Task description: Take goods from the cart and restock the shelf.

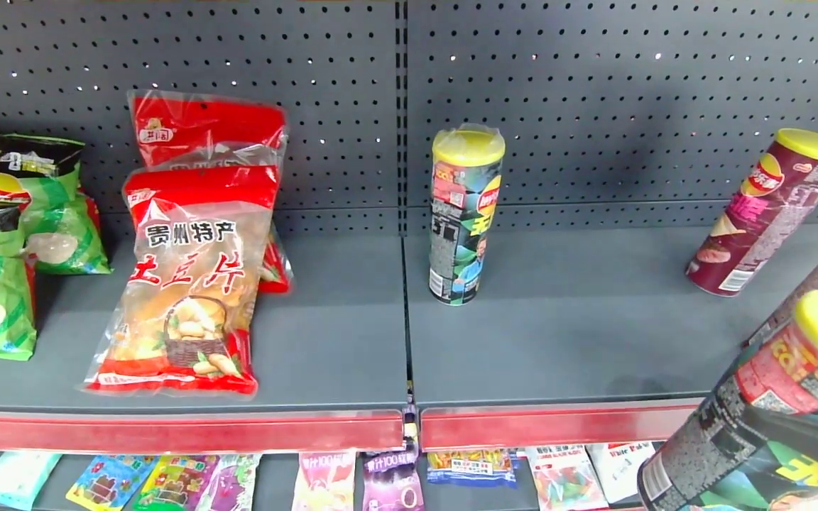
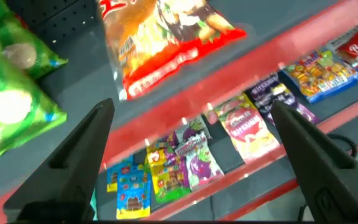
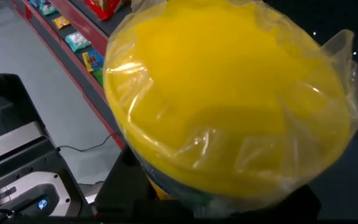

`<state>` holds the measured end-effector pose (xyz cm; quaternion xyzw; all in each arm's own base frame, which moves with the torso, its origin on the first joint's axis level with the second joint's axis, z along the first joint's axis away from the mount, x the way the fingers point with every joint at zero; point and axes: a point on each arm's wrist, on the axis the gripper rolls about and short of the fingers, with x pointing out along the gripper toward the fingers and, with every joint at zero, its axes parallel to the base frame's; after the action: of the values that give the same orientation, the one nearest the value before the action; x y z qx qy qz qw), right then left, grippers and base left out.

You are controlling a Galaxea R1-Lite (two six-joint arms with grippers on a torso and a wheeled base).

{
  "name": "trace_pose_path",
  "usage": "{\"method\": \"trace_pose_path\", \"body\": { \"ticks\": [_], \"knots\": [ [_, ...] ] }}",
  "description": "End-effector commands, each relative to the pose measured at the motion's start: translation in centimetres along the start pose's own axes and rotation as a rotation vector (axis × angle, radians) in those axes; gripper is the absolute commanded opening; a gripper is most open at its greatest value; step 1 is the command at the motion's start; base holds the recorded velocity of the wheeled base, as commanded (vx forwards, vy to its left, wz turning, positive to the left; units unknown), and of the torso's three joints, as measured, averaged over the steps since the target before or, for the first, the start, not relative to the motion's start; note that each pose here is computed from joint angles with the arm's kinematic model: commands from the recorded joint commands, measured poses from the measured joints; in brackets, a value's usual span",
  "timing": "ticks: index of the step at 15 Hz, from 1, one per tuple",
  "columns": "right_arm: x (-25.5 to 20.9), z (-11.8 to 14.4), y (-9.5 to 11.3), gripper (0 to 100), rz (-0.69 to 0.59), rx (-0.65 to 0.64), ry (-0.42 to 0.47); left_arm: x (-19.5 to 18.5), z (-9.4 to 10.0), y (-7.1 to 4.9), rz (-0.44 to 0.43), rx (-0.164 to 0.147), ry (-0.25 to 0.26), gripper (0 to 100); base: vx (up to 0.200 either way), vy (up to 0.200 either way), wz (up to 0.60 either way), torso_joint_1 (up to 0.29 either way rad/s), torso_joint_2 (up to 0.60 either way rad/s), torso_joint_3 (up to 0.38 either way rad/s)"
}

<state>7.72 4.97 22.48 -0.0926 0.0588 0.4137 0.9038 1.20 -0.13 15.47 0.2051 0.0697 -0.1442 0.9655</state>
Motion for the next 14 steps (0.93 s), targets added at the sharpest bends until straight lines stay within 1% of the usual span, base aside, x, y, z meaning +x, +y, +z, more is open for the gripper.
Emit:
{"method": "trace_pose_path", "body": {
  "ticks": [1,5,6,7,8,9,10,11,13,14],
  "knots": [
    [0.1,0.1,0.0,0,0.003,0.000,0.000,0.0,0.0,0.0,0.000,0.000,0.000,100,0.000,0.000,0.00,0.000,0.00,0.000],
    [0.1,0.0,0.0,0,0.005,0.001,0.002,0.0,0.0,0.0,-0.011,0.002,-0.006,100,0.000,0.000,0.00,0.000,0.00,0.000],
    [0.1,0.0,0.0,0,0.006,0.000,0.000,0.4,0.5,0.0,-0.051,0.025,-0.004,100,0.000,0.000,0.00,0.000,0.00,0.000],
    [0.0,0.1,0.0,0,0.007,-0.001,-0.003,1.0,1.6,0.2,-0.075,0.027,0.003,100,0.000,0.000,0.00,0.000,0.00,0.000],
    [0.0,0.2,0.0,0,0.008,-0.003,-0.007,1.8,3.1,0.5,-0.133,0.017,0.000,100,0.000,0.000,0.00,0.000,0.00,0.000],
    [-0.1,0.2,0.0,0,0.007,-0.004,-0.010,2.4,3.8,0.6,-0.173,0.002,-0.001,100,0.000,0.000,0.00,0.000,0.00,0.000],
    [-0.1,0.4,0.0,0,0.004,-0.007,-0.018,3.8,5.7,0.8,-0.257,-0.063,-0.001,100,0.000,0.000,0.00,0.000,0.00,0.000],
    [0.0,0.8,-0.1,0,-0.003,-0.011,-0.027,6.7,8.5,1.1,-0.328,-0.127,-0.012,100,0.000,0.000,0.00,0.000,0.00,0.000],
    [-0.1,0.7,-0.1,0,-0.007,-0.010,-0.027,12.2,12.3,1.3,-0.395,-0.184,-0.074,100,0.000,0.000,0.00,0.000,0.00,0.000],
    [-0.2,0.6,-0.1,0,-0.009,-0.009,-0.028,14.8,13.8,1.0,-0.440,-0.188,-0.087,100,0.000,0.000,0.00,0.000,0.00,0.000]
  ]
}}
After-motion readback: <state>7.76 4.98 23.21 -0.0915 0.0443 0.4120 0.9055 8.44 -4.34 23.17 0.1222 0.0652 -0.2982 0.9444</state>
